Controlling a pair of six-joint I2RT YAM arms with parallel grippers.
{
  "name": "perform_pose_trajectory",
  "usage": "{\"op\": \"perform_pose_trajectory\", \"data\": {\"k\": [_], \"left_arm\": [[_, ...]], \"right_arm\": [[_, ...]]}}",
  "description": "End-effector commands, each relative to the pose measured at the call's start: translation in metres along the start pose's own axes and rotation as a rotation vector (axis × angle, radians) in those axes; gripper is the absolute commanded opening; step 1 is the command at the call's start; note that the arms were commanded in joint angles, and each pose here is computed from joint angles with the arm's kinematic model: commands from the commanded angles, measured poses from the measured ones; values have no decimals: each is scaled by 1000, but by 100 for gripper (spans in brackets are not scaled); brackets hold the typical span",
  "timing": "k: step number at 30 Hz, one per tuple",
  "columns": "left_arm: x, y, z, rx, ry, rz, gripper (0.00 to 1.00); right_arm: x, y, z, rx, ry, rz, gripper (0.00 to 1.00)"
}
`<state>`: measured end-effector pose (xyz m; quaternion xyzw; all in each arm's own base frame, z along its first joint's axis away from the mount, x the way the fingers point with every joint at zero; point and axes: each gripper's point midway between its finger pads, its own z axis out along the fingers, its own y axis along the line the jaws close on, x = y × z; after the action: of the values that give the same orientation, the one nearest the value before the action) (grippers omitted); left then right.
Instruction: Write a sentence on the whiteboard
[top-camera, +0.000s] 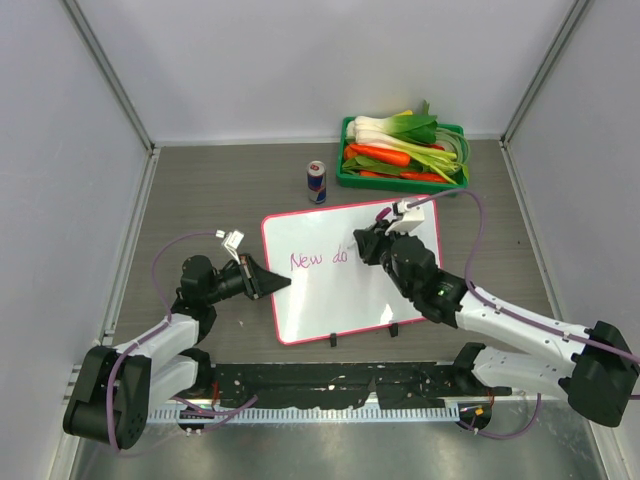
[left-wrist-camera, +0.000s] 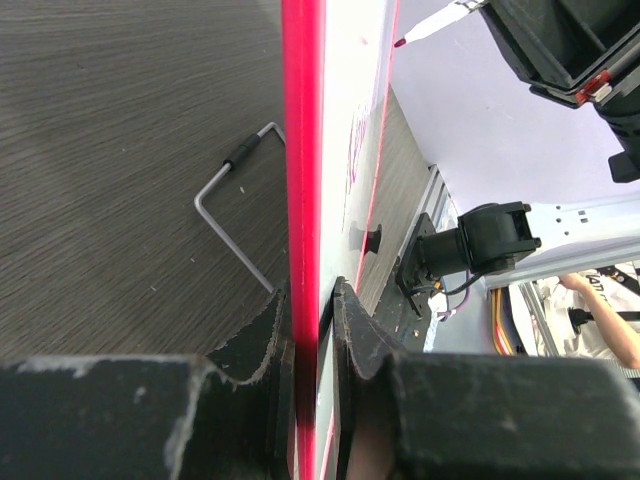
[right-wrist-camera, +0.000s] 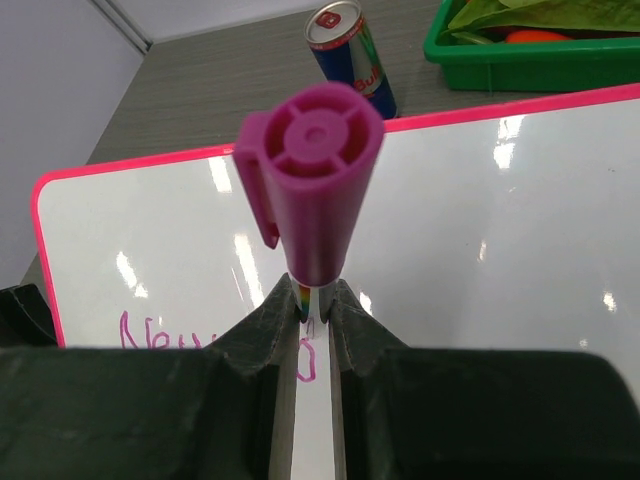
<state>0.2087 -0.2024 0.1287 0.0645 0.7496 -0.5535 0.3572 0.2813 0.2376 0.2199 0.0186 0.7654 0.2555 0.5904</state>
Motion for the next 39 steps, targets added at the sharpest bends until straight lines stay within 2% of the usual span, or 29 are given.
{"op": "perform_pose_trajectory", "data": {"k": [1,11,28,39], "left_arm": [[-1,18,1,-71,-19,84,0],[-1,18,2,-69,-16,82,0],[0,18,2,-66,-14,82,0],[0,18,2,-66,-14,82,0]], "right_arm": [[-2,-9,0,33,-22,5,1],[5,-19,0,64,-13,3,1],[24,-14,0,11,58,-17,2],[38,-31,-11,46,89,-26,1]]}}
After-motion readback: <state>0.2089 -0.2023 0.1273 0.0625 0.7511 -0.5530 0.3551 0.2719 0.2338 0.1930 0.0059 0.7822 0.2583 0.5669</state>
